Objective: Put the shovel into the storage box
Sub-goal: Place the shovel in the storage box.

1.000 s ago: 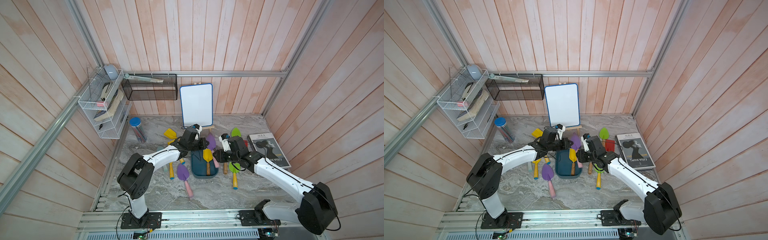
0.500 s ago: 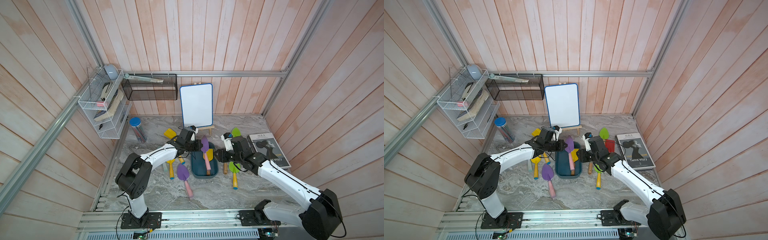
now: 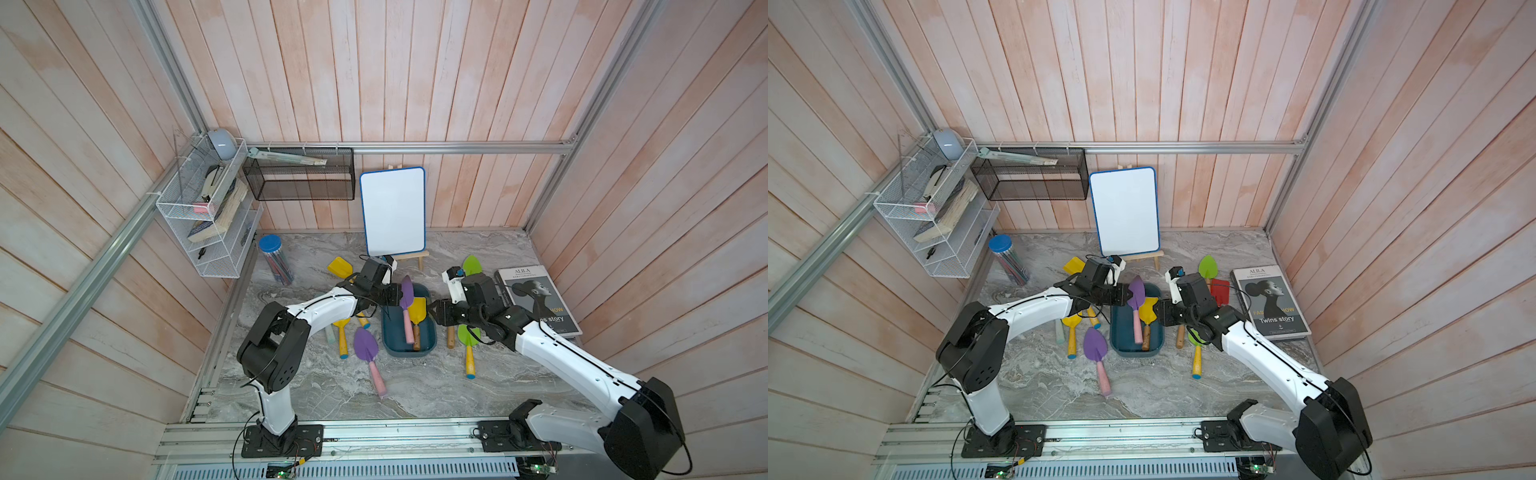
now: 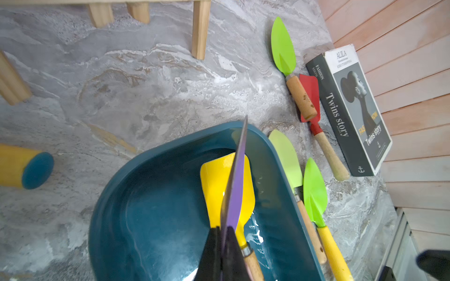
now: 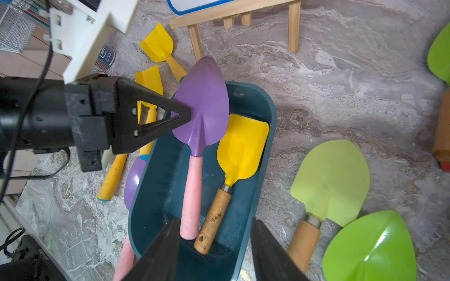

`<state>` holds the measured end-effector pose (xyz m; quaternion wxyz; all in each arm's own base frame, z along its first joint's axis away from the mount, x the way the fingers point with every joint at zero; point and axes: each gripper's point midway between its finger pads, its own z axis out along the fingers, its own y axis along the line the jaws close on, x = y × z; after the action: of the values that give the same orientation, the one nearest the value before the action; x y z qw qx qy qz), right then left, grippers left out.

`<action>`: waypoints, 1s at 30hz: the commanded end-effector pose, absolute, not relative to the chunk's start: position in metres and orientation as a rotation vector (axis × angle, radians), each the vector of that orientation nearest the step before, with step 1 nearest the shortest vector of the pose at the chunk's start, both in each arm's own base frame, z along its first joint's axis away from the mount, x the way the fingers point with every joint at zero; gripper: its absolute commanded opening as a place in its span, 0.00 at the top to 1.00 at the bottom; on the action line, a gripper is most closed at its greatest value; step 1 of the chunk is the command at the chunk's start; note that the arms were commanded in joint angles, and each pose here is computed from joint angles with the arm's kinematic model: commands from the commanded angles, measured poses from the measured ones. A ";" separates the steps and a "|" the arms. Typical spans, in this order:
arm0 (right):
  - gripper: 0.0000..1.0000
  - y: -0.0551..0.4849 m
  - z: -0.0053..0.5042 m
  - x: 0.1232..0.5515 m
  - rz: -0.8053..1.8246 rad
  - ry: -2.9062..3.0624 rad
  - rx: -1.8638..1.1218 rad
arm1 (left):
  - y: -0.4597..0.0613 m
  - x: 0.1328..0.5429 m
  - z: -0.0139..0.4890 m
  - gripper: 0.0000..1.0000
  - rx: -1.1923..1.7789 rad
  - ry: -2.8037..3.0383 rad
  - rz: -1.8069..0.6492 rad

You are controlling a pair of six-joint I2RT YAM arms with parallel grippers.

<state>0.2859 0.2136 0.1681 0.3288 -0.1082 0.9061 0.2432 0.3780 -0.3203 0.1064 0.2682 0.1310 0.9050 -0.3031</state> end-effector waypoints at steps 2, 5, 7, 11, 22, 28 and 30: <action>0.47 0.211 0.161 0.284 0.615 2.389 -0.273 | -0.327 0.384 0.105 1.00 0.372 2.421 -0.849; 0.47 0.212 0.159 0.285 0.613 2.392 -0.275 | -0.326 0.382 0.098 1.00 0.366 2.438 -0.850; 0.47 0.212 0.158 0.285 0.612 2.396 -0.276 | -0.327 0.382 0.095 1.00 0.364 2.445 -0.856; 0.47 0.213 0.154 0.286 0.611 2.402 -0.278 | -0.329 0.380 0.090 1.00 0.357 2.462 -0.870; 0.47 0.212 0.151 0.287 0.599 2.408 -0.280 | -0.332 0.376 0.076 1.00 0.311 2.513 -0.916; 0.47 0.211 0.149 0.288 0.589 2.413 -0.278 | -0.336 0.370 0.071 1.00 0.292 2.546 -0.957; 0.47 0.211 0.148 0.288 0.586 2.414 -0.279 | -0.336 0.368 0.068 1.00 0.288 2.559 -0.962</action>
<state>0.2874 0.2130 0.1558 0.3167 -0.1064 0.9132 0.2332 0.3680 -0.3296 0.0685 0.2031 0.1058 0.9169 -0.3268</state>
